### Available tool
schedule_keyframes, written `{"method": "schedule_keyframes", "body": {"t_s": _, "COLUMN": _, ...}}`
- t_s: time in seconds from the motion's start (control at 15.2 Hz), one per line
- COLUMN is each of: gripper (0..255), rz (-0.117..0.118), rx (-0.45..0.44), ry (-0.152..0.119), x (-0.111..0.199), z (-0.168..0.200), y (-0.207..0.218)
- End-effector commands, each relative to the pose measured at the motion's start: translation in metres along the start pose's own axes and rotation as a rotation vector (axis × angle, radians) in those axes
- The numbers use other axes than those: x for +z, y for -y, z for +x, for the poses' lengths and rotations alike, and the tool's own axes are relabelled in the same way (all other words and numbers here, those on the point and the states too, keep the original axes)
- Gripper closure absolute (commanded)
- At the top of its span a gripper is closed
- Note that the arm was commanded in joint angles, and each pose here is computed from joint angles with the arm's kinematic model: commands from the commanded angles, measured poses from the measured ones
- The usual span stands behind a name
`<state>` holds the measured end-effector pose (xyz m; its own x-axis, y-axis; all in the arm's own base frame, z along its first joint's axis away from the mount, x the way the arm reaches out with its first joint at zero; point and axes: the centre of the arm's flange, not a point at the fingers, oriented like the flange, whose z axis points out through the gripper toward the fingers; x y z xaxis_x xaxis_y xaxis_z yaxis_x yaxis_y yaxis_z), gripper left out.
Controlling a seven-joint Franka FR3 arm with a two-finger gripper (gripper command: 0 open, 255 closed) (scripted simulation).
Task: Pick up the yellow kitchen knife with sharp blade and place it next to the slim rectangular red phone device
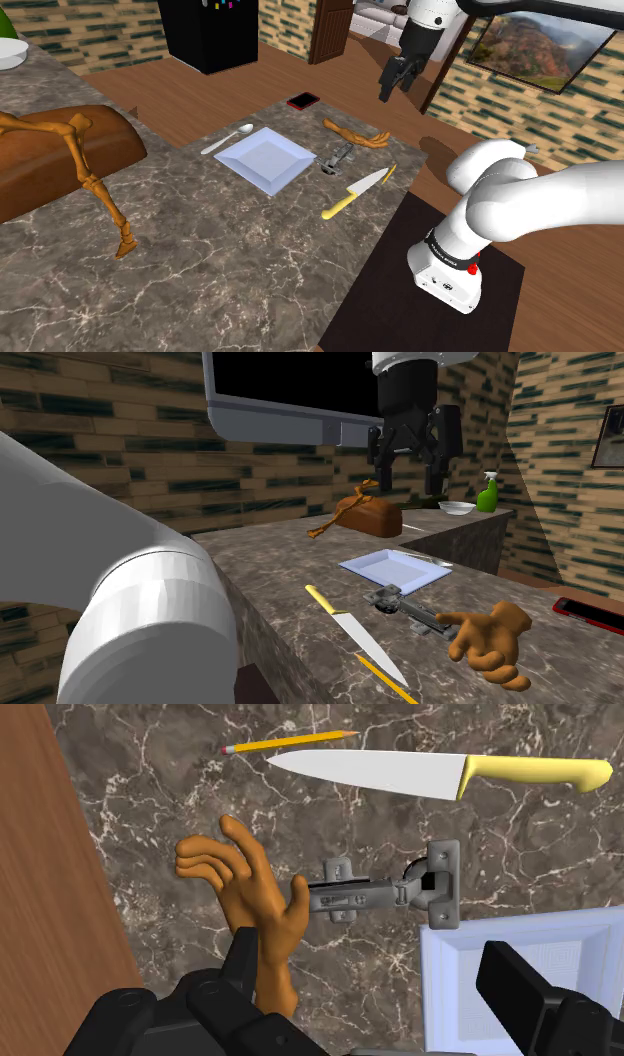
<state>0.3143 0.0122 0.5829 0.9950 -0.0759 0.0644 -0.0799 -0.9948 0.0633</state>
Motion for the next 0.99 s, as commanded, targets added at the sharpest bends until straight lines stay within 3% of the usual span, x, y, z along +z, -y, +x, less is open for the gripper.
{"method": "schedule_keyframes", "body": {"t_s": 0.0, "gripper": 0, "rz": 0.0, "rx": 0.0, "ry": 0.0, "x": 0.0, "z": 0.0, "y": 0.0}}
{"method": "schedule_keyframes", "body": {"t_s": 0.92, "gripper": 0, "rz": 0.028, "rx": 0.822, "ry": 0.124, "x": 0.151, "z": -0.045, "y": 0.076}}
